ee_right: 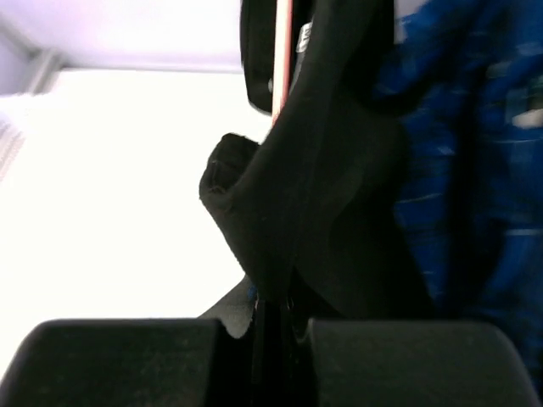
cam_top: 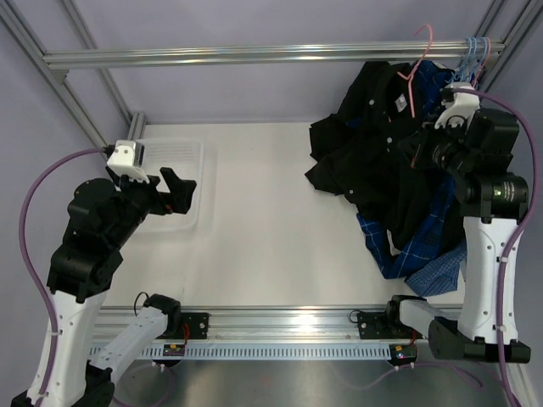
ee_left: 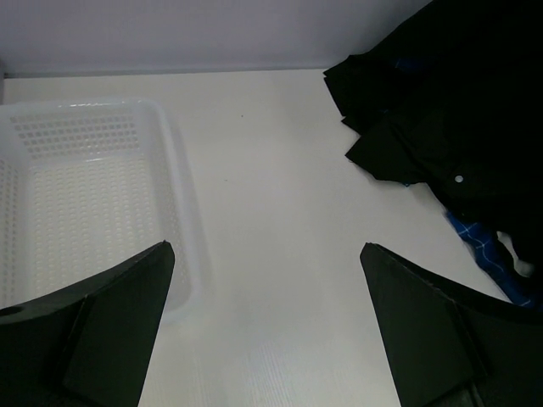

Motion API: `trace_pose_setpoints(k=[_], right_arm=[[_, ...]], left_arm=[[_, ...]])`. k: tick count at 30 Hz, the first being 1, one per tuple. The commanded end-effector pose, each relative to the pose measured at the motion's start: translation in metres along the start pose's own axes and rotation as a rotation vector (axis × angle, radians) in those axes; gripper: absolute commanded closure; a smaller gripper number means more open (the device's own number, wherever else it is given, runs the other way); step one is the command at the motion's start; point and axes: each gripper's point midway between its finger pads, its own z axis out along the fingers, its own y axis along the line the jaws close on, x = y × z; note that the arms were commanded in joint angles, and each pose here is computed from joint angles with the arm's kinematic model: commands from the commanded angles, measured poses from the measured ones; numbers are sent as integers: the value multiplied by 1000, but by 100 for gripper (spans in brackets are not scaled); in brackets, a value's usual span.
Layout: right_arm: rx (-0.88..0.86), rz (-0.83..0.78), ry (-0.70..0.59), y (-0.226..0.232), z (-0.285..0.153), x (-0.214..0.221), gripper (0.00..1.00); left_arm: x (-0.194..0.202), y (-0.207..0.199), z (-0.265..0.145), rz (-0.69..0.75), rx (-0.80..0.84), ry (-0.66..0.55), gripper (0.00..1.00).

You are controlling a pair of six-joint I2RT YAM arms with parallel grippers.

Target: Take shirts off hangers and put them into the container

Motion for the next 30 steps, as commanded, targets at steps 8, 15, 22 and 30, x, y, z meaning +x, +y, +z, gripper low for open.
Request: trace_pose_setpoints(k=[8, 15, 22, 30], right_arm=[[-533, -187, 75, 123, -15, 63, 100], [-742, -186, 155, 193, -14, 93, 100], [-855, -197, 174, 234, -15, 92, 100], [-886, -214, 163, 241, -11, 91, 100]], left_arm=[[-57, -84, 13, -169, 396, -83, 1], [-97, -143, 22, -183, 524, -170, 1], [-95, -195, 65, -139, 494, -186, 2], [-88, -211, 98, -56, 409, -184, 25]])
